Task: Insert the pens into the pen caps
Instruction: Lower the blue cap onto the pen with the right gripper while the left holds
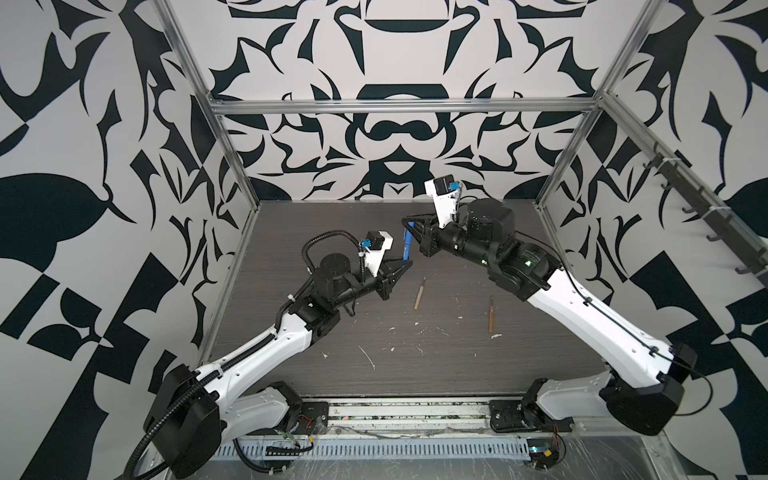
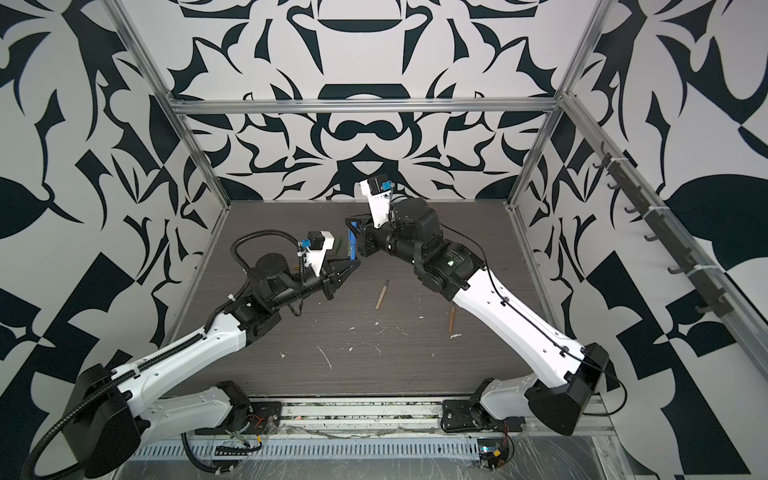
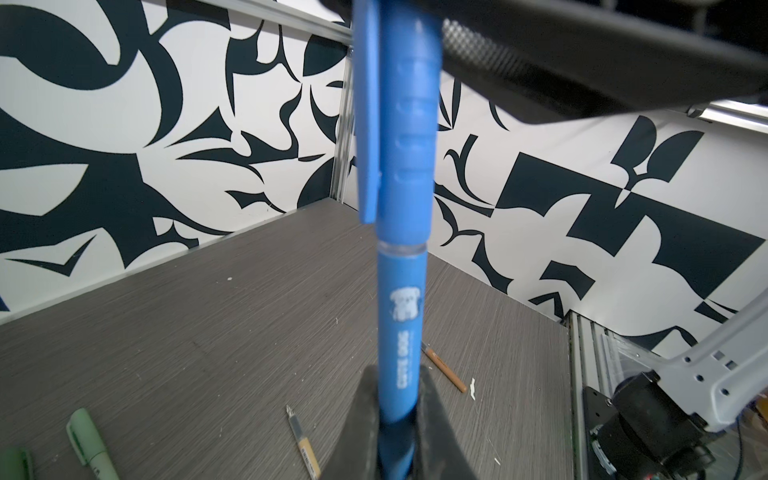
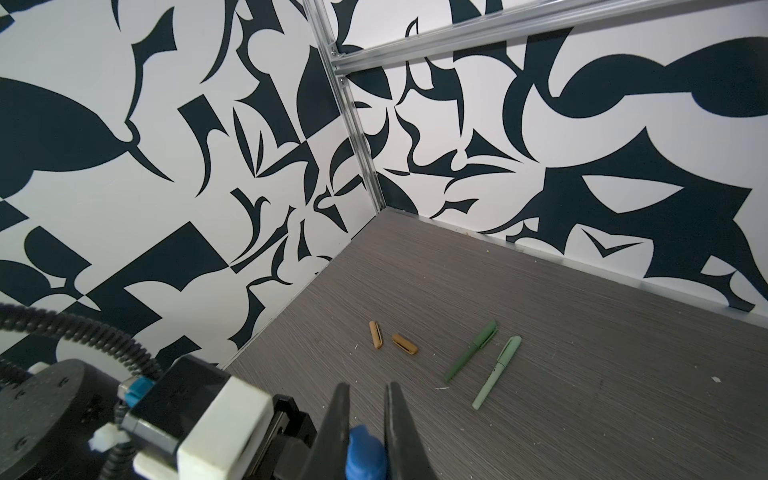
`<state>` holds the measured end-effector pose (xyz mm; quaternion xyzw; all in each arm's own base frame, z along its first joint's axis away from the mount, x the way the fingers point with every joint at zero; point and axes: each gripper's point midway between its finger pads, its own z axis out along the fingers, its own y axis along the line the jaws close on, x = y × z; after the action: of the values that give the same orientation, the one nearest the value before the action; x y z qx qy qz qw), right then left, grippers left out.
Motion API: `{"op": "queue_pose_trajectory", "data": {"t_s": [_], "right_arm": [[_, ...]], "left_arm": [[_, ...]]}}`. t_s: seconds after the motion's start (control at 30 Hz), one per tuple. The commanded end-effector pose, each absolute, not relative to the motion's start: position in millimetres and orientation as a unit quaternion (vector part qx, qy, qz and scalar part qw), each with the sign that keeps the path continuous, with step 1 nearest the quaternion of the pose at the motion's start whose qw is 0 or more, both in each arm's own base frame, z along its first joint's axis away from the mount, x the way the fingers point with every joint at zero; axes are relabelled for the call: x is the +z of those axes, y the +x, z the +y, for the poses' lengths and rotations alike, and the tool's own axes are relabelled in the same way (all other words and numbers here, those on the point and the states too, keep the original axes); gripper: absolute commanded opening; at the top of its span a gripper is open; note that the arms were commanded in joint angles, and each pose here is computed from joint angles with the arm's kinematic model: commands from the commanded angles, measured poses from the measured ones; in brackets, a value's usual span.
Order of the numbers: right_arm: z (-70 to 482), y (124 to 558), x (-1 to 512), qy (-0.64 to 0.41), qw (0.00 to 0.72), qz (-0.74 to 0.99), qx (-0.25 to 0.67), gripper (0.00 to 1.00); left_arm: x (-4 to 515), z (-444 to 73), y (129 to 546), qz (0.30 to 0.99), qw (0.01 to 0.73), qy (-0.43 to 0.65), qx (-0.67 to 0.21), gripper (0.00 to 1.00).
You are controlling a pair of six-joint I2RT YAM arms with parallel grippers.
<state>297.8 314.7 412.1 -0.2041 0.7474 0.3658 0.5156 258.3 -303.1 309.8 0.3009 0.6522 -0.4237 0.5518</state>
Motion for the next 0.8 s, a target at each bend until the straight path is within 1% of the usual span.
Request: {"op": "queue_pose_trajectory", "data": {"t_s": [0.0, 0.2, 0.53, 0.77], "right_arm": [[314.8, 286.6, 394.3, -0.200, 0.489, 0.757, 0.384, 0.01], [313.4, 283.2, 365.0, -0.184, 0.468, 0.771, 0.391, 0.00], [315.9, 273.9, 320.9, -0.186, 0.423, 0.795, 0.392, 0.00], [311.0, 262.5, 285.4, -0.188, 0.394, 0.813, 0.386, 0.00]], "left_arm": [[356.8, -289.7, 258.9, 0.613, 0.606, 0.269, -0.430, 0.00], [382.4, -277.9, 267.7, 0.603, 0.639, 0.228, -0.420, 0.00], [449.2, -268.0, 275.5, 0.549, 0.695, 0.203, -0.417, 0.00], [479.2, -264.5, 285.5, 0.523, 0.718, 0.193, -0.416, 0.00]]}}
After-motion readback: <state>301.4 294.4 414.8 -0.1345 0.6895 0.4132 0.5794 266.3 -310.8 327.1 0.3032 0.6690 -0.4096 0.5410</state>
